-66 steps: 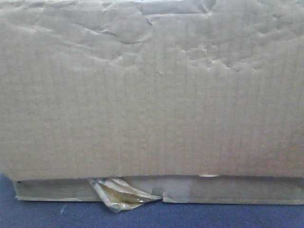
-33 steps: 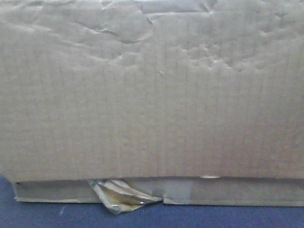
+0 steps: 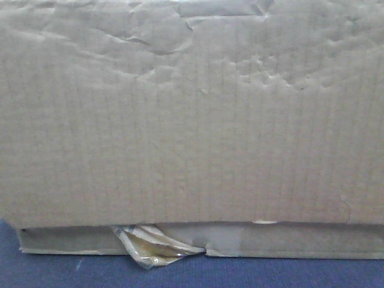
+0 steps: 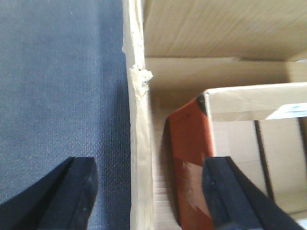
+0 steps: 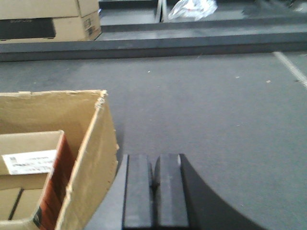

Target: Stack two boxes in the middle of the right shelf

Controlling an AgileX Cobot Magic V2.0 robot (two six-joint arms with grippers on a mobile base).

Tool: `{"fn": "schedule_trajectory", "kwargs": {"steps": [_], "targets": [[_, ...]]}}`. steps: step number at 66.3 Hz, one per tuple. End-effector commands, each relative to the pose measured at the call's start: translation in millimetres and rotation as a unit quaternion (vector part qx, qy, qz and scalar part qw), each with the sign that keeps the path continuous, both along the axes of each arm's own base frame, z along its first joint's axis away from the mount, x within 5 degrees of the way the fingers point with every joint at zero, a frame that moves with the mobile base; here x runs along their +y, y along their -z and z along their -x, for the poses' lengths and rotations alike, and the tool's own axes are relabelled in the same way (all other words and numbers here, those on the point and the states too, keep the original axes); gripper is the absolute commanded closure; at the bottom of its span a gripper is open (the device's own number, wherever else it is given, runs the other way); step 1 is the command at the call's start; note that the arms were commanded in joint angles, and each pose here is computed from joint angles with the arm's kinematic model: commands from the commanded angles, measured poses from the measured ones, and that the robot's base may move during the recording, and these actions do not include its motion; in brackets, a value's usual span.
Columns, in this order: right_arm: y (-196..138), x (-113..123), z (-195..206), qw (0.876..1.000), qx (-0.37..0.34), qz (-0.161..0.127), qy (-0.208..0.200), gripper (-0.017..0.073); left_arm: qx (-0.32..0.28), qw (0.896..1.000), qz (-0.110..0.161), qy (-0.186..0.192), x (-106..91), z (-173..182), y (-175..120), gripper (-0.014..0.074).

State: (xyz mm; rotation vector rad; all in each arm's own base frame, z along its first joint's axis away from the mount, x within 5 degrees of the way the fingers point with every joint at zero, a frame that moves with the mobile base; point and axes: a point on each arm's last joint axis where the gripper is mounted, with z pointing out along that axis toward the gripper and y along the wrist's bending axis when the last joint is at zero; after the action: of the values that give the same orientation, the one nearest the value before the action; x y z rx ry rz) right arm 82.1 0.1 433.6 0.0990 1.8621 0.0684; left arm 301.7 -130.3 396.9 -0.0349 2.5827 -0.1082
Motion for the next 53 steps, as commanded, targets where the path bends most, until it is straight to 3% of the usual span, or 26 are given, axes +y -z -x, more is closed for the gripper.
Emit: {"fn": "schedule_trajectory", "kwargs": {"steps": [1, 4, 11, 23, 35, 44, 53], "targets": [[-13, 0, -13, 1.000, 0.022, 0.005, -0.007, 0.0725, 0.003, 1.000, -0.008, 0.001, -0.2, -5, 5, 0.0222], [-19, -1, -24, 0.999, 0.053, 0.003, -0.010, 0.0722, 0.006, 1.000, -0.010, 0.001, -1.1, -6, 7, 0.0222], [-34, -1, -51, 0.992, 0.121, -0.032, -0.005, 0.0708, 0.010, 1.000, -0.012, 0.001, -2.1, -8, 10, 0.0222], [-47, 5, -104, 0.978, 0.200, -0.051, -0.012, 0.0708, 0.010, 1.000, -0.013, 0.000, -2.0, -9, 10, 0.0222], [-36, 29, -151, 0.973, 0.229, -0.006, 0.020, 0.0708, 0.006, 1.000, -0.020, -0.001, -0.7, -9, 10, 0.0222], [-14, 65, -174, 0.963, 0.269, 0.015, -0.027, 0.0709, 0.005, 1.000, -0.021, -0.001, -0.5, -9, 10, 0.0222], [5, 80, -193, 0.952, 0.303, 0.012, -0.030, 0.0711, 0.004, 1.000, -0.024, -0.002, -0.1, -9, 10, 0.0222]]}}
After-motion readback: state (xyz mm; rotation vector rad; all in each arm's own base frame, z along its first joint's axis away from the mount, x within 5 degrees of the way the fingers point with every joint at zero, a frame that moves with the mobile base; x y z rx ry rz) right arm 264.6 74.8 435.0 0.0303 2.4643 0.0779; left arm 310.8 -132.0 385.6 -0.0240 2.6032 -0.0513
